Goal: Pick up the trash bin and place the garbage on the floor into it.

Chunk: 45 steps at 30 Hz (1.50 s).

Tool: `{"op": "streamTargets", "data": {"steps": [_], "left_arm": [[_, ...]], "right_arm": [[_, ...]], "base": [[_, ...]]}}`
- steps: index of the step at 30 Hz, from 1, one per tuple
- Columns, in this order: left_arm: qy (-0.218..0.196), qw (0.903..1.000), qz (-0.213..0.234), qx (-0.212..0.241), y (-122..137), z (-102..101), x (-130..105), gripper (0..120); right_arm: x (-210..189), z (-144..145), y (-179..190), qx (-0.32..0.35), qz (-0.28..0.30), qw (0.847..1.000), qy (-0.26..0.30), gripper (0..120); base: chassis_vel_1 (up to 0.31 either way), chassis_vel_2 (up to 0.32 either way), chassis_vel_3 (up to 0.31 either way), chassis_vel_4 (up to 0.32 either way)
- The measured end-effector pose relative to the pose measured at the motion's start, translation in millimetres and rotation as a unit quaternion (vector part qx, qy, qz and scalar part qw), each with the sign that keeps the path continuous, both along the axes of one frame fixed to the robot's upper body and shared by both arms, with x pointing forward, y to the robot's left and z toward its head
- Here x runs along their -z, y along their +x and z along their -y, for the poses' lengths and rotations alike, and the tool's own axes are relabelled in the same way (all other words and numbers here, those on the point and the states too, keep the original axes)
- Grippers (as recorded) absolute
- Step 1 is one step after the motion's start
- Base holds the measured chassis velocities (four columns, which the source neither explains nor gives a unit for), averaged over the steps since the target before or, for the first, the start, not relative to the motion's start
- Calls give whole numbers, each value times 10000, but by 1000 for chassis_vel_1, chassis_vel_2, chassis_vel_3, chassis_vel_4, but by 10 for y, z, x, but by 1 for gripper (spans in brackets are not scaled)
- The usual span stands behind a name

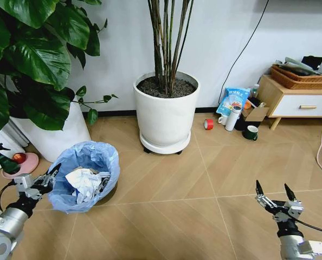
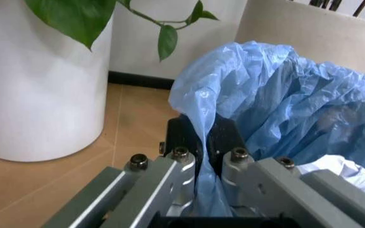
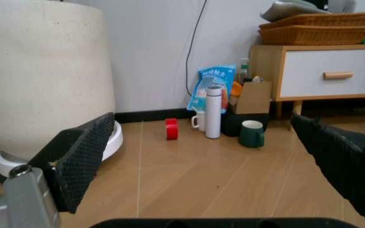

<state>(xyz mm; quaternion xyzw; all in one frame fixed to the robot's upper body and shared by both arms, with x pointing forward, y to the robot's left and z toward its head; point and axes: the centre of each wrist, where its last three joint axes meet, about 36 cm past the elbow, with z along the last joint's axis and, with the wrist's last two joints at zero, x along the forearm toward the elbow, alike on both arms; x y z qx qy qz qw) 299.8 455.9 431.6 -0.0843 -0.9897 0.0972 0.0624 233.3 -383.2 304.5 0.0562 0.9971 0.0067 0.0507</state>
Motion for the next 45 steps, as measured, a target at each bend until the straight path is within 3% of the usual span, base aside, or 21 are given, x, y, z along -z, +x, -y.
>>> {"op": "streamTargets", "data": {"steps": [15, 45], "left_arm": [[-7, 10000, -53, 46, 67, 6, -129, 0], [-132, 9999, -58, -32, 33, 25, -119, 0]], "right_arm": [[146, 31, 52, -106, 60, 9998, -149, 100], [148, 50, 63, -226, 227, 9992, -257, 100]], "base": [[0, 0, 0, 0], [33, 19, -27, -18]]}}
